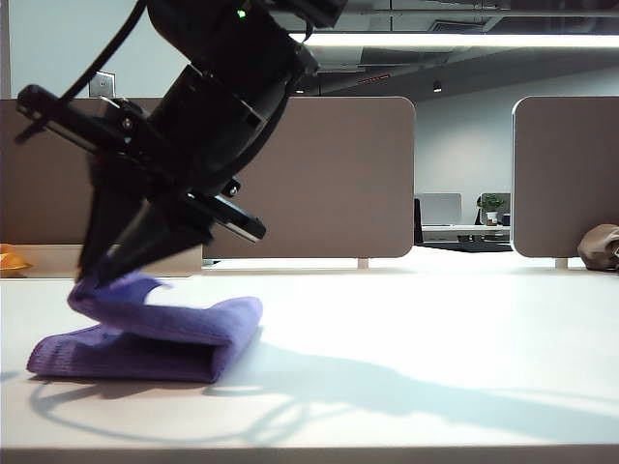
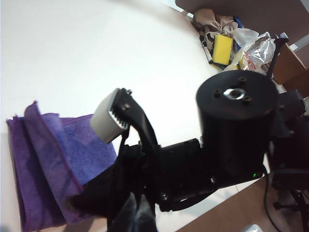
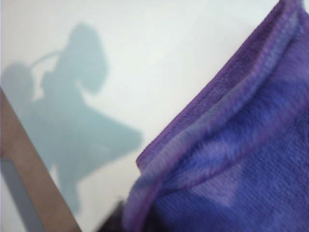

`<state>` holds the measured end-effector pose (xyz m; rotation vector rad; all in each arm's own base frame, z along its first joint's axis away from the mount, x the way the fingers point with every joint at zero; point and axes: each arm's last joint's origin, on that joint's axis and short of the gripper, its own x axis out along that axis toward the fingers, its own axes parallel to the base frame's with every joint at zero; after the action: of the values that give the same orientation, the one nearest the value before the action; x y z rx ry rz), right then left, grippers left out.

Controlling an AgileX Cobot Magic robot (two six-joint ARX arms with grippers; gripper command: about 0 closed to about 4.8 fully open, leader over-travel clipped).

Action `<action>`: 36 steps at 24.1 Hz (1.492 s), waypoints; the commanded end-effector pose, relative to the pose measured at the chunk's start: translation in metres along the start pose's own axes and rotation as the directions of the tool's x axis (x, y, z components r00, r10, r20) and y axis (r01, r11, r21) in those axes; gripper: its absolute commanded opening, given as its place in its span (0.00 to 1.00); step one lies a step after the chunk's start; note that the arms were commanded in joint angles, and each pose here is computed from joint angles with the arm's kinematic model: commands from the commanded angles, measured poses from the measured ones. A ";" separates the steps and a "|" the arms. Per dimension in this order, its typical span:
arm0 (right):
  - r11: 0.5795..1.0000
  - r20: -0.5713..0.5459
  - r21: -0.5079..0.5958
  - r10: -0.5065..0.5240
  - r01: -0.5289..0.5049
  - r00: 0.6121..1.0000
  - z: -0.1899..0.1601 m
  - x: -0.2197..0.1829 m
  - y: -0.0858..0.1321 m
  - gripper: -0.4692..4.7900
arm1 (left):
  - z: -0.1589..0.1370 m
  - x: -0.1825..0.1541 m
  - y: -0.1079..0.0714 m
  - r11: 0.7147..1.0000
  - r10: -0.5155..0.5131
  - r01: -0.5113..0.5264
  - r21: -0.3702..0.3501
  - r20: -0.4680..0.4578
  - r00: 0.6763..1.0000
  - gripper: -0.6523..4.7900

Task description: Fold the bottom of the cloth upward, then fold it vertically to form a square shape.

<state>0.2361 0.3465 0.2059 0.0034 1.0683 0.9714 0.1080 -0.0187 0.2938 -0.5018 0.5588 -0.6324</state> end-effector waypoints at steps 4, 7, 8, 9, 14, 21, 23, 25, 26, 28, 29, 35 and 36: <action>1.000 0.026 -0.010 0.017 -0.017 1.000 0.003 0.001 0.002 0.44 | 0.000 -0.002 -0.002 1.000 -0.008 0.008 0.009 0.003 1.000 0.11; 1.000 0.032 -0.011 0.015 -0.015 0.999 0.004 0.001 0.002 0.48 | 0.000 -0.003 -0.003 1.000 -0.009 0.009 0.012 0.009 1.000 0.11; 1.000 0.032 -0.010 0.014 -0.014 0.999 0.004 0.001 0.001 0.48 | 0.000 -0.003 -0.003 1.000 -0.009 0.009 0.011 0.010 1.000 0.11; 1.000 0.032 -0.007 0.011 -0.011 0.999 0.004 0.000 0.000 0.48 | 0.000 -0.003 -0.003 1.000 -0.009 0.009 0.011 0.010 1.000 0.11; 0.997 0.022 0.032 -0.071 0.070 0.997 0.005 -0.004 -0.015 0.42 | -0.001 -0.003 -0.003 1.000 -0.008 0.008 0.008 0.007 1.000 0.11; 0.993 0.092 -0.008 -0.114 0.115 0.989 0.017 -0.028 -0.023 0.09 | -0.002 -0.006 -0.005 1.000 -0.011 0.011 0.018 0.016 1.000 0.11; 0.989 0.162 -0.048 -0.133 0.142 0.978 0.023 -0.049 -0.015 0.09 | -0.002 -0.006 -0.005 1.000 0.004 -0.005 0.024 0.026 1.000 0.11; 0.987 0.207 -0.071 -0.130 0.147 0.970 0.027 -0.064 -0.008 0.09 | -0.002 -0.007 -0.005 1.000 0.007 -0.008 0.028 0.031 0.999 0.11; 0.985 0.228 -0.079 -0.131 0.153 0.965 0.028 -0.070 -0.006 0.09 | -0.002 -0.007 -0.005 0.999 0.007 -0.008 0.031 0.032 0.999 0.11; 0.983 0.274 -0.092 -0.129 0.160 0.953 0.031 -0.084 -0.001 0.09 | -0.001 -0.007 -0.006 0.999 0.004 -0.006 0.040 0.041 0.999 0.11; 0.980 0.294 -0.103 -0.131 0.168 0.947 0.032 -0.090 0.002 0.09 | -0.001 -0.007 -0.006 0.999 0.001 -0.003 0.047 0.048 0.999 0.11; 0.967 0.419 -0.162 -0.111 0.195 0.901 0.033 -0.127 0.014 0.09 | 0.003 -0.012 -0.010 0.995 0.015 -0.027 0.099 0.122 0.992 0.11; 0.968 0.441 -0.165 -0.101 0.191 0.892 0.031 -0.133 0.015 0.09 | 0.002 -0.013 -0.011 0.993 0.020 -0.035 0.114 0.134 0.991 0.11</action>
<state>0.2360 0.2851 0.3180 -0.0386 0.6061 0.8775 0.0978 -0.0177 0.3028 -0.4538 0.4454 -0.6078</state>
